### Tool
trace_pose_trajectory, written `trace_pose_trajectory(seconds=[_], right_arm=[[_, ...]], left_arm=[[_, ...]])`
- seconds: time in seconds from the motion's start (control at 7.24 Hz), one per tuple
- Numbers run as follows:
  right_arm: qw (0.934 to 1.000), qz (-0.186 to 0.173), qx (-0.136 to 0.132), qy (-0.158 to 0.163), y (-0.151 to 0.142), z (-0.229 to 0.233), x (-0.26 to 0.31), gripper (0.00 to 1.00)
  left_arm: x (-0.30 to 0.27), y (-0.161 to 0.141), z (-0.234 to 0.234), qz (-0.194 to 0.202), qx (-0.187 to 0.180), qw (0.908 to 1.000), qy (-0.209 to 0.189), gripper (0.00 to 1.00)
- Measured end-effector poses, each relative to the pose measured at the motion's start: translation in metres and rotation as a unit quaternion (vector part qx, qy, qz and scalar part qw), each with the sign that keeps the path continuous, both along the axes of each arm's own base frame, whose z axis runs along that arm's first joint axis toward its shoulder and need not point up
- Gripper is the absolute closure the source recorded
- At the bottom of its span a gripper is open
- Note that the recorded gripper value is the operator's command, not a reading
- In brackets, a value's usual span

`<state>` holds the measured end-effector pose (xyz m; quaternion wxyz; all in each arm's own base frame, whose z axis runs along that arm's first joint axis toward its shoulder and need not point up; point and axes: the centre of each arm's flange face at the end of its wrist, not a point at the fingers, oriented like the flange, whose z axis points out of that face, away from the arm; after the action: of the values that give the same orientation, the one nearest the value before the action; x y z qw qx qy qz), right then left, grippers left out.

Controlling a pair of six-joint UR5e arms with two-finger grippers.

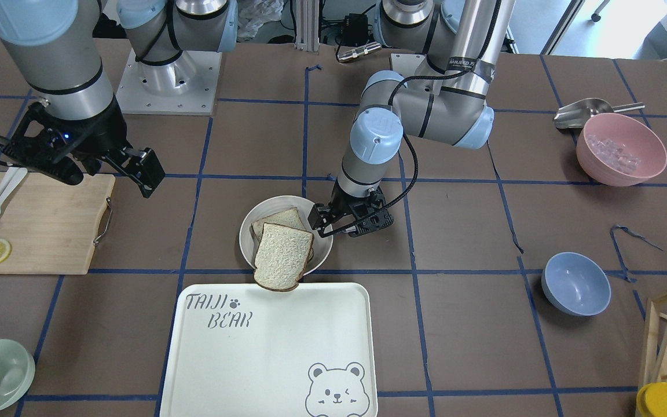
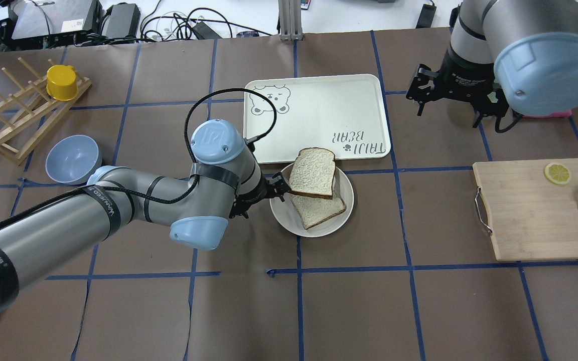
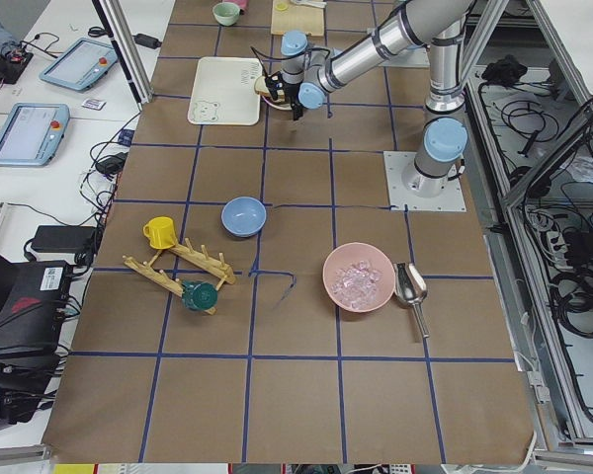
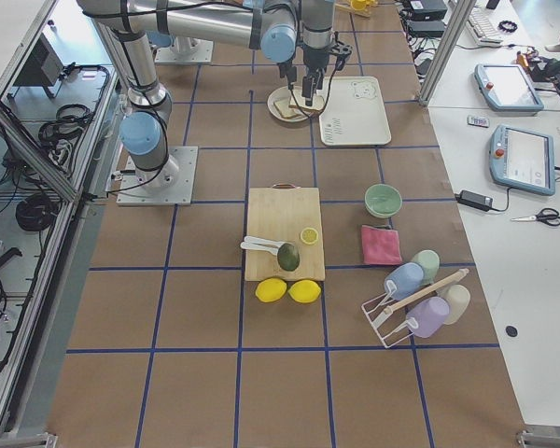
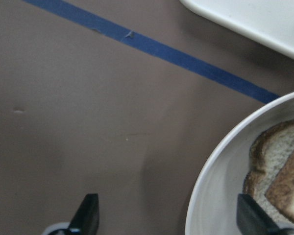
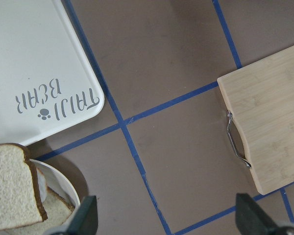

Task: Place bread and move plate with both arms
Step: 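Lower the left gripper to the plate rim nearest it and grip it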

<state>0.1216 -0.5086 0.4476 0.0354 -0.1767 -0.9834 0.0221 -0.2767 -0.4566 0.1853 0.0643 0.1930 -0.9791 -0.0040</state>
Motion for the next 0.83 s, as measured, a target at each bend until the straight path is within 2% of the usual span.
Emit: trace_pose_trajectory(seconds=[0.28, 0.41, 0.69, 0.83], right_arm=[[0.9962, 0.063, -0.018, -0.057, 0.021, 0.035, 0.013, 0.0], [0.9933, 0.093, -0.021, -0.065, 0.025, 0.039, 0.015, 0.0], [0.9908, 0.115, -0.02, -0.068, 0.027, 0.039, 0.015, 0.0], [0.9906, 0.117, -0.018, -0.068, 0.027, 0.038, 0.015, 0.0]], left_arm=[[0.0, 0.0, 0.0, 0.0, 0.001, 1.0, 0.0, 0.02], [0.0, 0.0, -0.001, 0.001, 0.001, 1.0, 0.001, 0.03], [0.0, 0.0, -0.004, 0.006, 0.005, 1.0, 0.0, 0.07], [-0.001, 0.0, -0.007, 0.008, 0.008, 0.9999, 0.0, 0.2]])
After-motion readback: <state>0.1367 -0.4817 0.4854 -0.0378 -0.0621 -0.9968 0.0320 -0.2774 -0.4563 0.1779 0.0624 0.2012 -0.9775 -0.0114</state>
